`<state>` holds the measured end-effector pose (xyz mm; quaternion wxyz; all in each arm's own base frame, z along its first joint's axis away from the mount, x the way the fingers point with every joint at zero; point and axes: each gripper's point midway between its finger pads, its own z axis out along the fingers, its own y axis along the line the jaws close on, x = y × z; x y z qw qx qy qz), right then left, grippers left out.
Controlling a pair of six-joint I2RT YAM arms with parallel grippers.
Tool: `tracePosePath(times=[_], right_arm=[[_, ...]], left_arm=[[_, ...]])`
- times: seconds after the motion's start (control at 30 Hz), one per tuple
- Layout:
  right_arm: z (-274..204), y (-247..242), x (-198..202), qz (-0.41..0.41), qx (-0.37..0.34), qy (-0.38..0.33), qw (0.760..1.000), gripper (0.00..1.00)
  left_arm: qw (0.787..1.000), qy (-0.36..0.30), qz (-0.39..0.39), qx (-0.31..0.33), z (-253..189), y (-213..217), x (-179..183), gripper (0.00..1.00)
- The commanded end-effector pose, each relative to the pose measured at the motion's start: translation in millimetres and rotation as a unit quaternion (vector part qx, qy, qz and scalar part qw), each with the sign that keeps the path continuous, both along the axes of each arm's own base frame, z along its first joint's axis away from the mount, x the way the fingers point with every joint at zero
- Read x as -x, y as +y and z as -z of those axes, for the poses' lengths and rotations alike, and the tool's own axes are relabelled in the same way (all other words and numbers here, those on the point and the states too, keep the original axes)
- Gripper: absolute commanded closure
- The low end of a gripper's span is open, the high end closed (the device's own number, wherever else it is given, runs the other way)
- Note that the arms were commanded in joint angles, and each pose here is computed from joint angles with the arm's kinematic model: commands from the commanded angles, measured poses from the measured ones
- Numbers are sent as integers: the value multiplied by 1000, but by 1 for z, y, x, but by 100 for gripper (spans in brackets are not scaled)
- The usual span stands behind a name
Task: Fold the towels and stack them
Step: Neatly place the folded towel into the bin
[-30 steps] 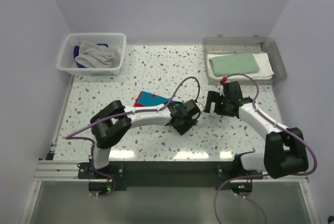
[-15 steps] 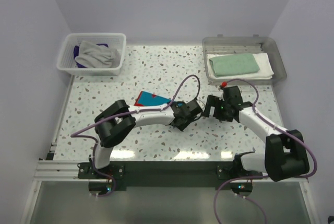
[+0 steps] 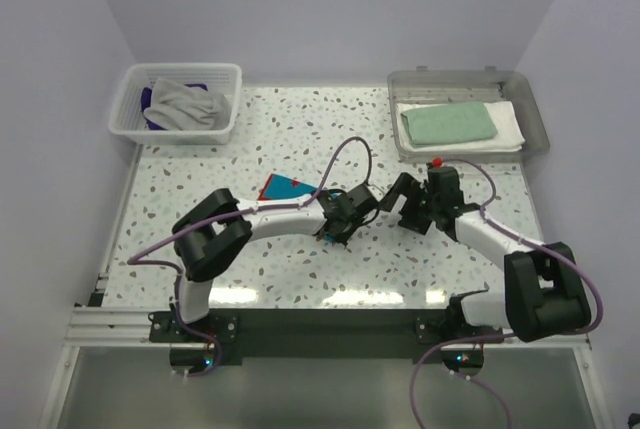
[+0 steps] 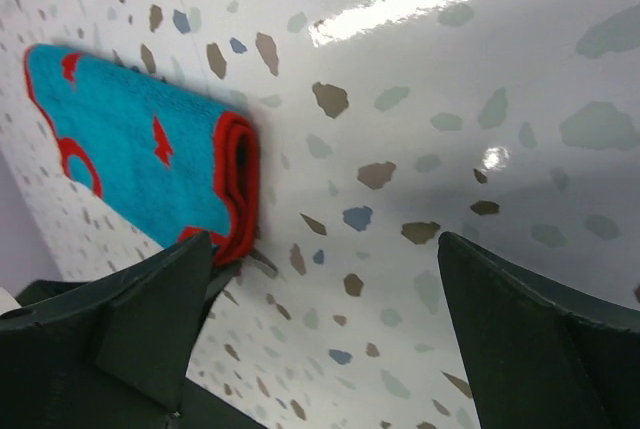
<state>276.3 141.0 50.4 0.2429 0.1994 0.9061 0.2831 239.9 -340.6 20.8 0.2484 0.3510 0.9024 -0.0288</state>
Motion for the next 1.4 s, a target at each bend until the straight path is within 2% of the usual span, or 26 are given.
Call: tracePosePath(times=[0.0, 0.43, 0.67, 0.87, 1.07, 1.23, 1.37], right_arm=[[-18, 24, -21, 28, -81, -15, 996, 1], [33, 84, -2, 56, -120, 89, 987, 1], [55, 84, 21, 80, -124, 128, 981, 4], [58, 72, 35, 92, -101, 132, 982, 4], [63, 87, 37, 77, -114, 143, 980, 5], [66, 102, 40, 76, -122, 146, 979, 8], [65, 107, 41, 78, -126, 144, 978, 15]], left_arm=[[998, 18, -4, 52, -23, -10, 6, 100], [995, 14, -25, 98, -51, -20, -3, 100], [991, 12, -61, 116, -56, -19, -11, 100], [988, 7, -96, 120, -58, -12, -21, 100], [984, 8, -109, 142, -64, -18, -23, 100], [981, 0, -124, 150, -69, -19, -28, 100], [979, 10, -124, 163, -68, -27, -28, 100]])
